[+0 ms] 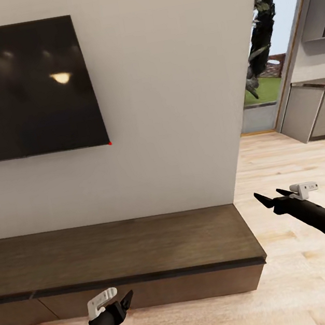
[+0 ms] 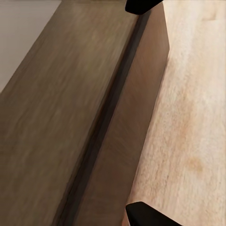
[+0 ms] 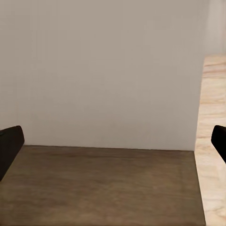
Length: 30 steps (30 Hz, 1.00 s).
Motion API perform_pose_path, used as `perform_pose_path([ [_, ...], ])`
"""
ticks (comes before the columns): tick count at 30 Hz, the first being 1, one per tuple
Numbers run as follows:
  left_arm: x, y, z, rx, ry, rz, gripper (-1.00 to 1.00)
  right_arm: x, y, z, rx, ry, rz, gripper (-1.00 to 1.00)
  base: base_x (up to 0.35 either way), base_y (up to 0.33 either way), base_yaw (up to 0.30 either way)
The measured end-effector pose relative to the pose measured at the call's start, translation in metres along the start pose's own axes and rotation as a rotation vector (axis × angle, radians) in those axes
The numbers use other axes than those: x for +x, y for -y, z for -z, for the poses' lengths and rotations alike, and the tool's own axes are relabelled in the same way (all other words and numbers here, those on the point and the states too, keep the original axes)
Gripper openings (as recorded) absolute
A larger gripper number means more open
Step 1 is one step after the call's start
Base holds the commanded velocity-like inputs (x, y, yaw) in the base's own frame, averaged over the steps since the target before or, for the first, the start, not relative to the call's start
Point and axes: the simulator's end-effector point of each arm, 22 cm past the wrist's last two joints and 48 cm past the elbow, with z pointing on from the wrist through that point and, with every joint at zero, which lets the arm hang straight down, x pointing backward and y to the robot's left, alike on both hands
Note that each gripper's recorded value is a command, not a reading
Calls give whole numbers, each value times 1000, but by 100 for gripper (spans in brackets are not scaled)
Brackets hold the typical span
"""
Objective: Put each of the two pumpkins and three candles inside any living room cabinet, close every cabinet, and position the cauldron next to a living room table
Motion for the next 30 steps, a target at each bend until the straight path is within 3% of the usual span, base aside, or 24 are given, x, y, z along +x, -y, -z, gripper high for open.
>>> perform_pose_path([
  [17, -11, 5, 7, -7, 0, -1, 100, -15, -4, 1, -5, 6, 2, 100, 0, 0, 0],
  [23, -5, -2, 5, -23, -13, 0, 100, 33, 3, -1, 7, -81, -63, 100, 0, 0, 0],
  [28, -9, -8, 6, -36, 1, 4, 100, 72, 8, 12, 22, -150, -85, 100, 0, 0, 0],
  [30, -9, -8, 6, -36, 1, 4, 100, 72, 8, 12, 21, -150, -85, 100, 0, 0, 0],
])
